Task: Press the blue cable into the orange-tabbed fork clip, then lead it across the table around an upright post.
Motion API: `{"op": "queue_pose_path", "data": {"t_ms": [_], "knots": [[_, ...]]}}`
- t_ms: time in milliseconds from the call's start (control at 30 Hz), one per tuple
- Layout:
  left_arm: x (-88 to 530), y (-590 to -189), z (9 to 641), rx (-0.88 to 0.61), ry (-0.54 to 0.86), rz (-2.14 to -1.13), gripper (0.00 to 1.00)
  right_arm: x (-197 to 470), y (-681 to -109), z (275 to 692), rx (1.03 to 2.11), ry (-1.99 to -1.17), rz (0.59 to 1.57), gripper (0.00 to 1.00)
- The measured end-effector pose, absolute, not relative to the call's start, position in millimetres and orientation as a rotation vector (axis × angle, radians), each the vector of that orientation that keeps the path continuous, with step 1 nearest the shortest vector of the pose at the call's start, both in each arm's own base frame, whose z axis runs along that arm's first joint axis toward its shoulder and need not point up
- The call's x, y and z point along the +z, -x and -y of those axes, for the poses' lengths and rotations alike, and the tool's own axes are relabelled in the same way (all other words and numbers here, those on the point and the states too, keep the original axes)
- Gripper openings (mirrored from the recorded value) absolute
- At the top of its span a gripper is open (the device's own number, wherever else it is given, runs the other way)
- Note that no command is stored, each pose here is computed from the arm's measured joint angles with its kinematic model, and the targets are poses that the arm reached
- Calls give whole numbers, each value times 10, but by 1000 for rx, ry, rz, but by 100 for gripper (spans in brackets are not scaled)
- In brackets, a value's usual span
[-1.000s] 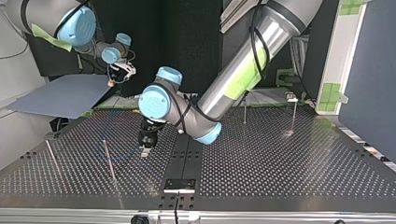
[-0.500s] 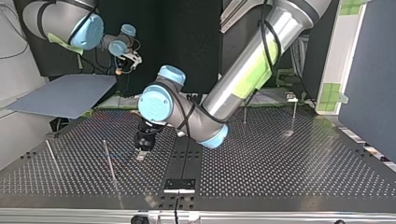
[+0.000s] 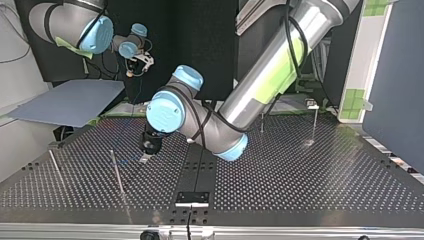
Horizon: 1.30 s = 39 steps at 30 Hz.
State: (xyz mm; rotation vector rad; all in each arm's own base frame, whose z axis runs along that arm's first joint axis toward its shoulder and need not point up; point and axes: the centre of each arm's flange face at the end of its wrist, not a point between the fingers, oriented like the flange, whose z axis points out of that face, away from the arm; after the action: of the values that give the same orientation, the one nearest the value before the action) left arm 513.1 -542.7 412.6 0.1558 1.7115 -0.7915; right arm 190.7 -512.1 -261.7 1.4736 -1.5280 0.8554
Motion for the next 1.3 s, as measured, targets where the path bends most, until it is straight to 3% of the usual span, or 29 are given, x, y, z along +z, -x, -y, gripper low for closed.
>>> {"op": "queue_pose_path", "data": {"t_ms": [833, 1300], "knots": [[4824, -4558, 5394, -957, -362, -1709, 76, -2624, -1976, 5080, 861, -1501, 1525, 0], [4786, -4516, 5489, -964, -278, -1711, 76, -2624, -1978, 5079, 856, -1506, 1522, 0]]}}
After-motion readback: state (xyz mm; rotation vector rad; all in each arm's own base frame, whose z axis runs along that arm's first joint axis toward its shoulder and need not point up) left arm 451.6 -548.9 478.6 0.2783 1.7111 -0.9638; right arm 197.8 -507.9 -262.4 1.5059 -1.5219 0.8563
